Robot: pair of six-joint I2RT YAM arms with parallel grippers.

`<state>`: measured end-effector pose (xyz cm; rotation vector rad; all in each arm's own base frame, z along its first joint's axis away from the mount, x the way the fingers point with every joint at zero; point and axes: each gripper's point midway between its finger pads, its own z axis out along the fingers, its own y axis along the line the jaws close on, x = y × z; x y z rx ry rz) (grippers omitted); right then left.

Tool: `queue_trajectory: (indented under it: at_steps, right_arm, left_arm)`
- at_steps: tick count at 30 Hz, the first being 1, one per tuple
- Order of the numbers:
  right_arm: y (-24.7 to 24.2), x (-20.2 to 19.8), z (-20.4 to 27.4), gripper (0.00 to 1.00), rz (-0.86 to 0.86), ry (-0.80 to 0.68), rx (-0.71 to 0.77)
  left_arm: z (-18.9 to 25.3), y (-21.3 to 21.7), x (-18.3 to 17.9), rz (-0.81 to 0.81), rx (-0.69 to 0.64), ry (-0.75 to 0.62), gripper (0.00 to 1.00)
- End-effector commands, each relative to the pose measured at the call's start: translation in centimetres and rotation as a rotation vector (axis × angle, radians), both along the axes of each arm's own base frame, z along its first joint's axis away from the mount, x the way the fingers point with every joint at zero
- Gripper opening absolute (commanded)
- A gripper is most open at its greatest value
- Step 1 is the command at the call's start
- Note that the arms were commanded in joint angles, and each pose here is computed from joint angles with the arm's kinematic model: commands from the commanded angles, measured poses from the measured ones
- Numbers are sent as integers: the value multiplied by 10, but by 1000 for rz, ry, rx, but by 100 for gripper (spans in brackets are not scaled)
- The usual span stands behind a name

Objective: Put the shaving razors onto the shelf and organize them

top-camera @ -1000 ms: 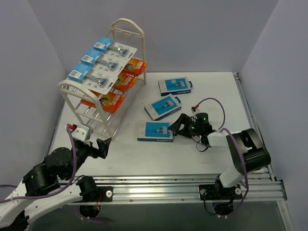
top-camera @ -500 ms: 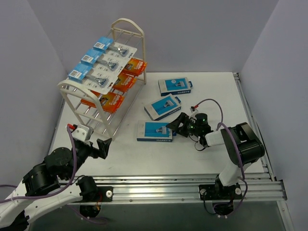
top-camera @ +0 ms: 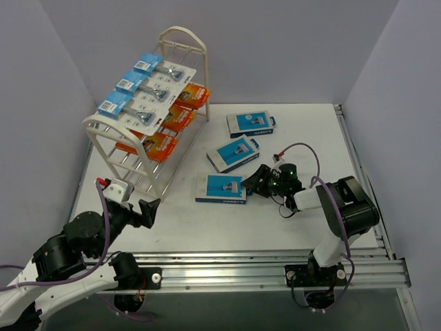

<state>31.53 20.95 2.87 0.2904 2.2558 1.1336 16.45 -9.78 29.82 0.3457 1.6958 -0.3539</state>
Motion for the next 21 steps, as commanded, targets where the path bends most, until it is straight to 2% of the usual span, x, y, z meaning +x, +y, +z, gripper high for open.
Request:
queue_trajectory:
  at_steps: [1,6,7,9,12,13,15,21]
  right_arm:
    - [-29,-55,-64,48,-12,259,-191]
    - [-35,-57,-63,37,-19,257,-234]
    - [-35,-58,-63,30,-19,259,-235]
    - [-33,-59,-63,27,-17,259,-232]
    - [-28,-60,-63,17,-10,255,-219]
    - [-28,-61,-64,10,-9,260,-217]
    - [-24,-61,-62,3,-2,256,-198]
    - [-18,-59,-57,0,12,241,-173]
  left_arm:
    - [10,1,0,-2,-29,-23,94]
    - [10,0,0,-5,-29,-23,94]
    - [10,0,0,-5,-29,-23,94]
    - [10,-1,0,-8,-30,-23,94]
    - [10,0,0,-8,-30,-22,94]
    - [10,0,0,-5,-29,-23,94]
    - [11,1,0,-4,-31,-24,94]
    - [10,1,0,-1,-30,-23,94]
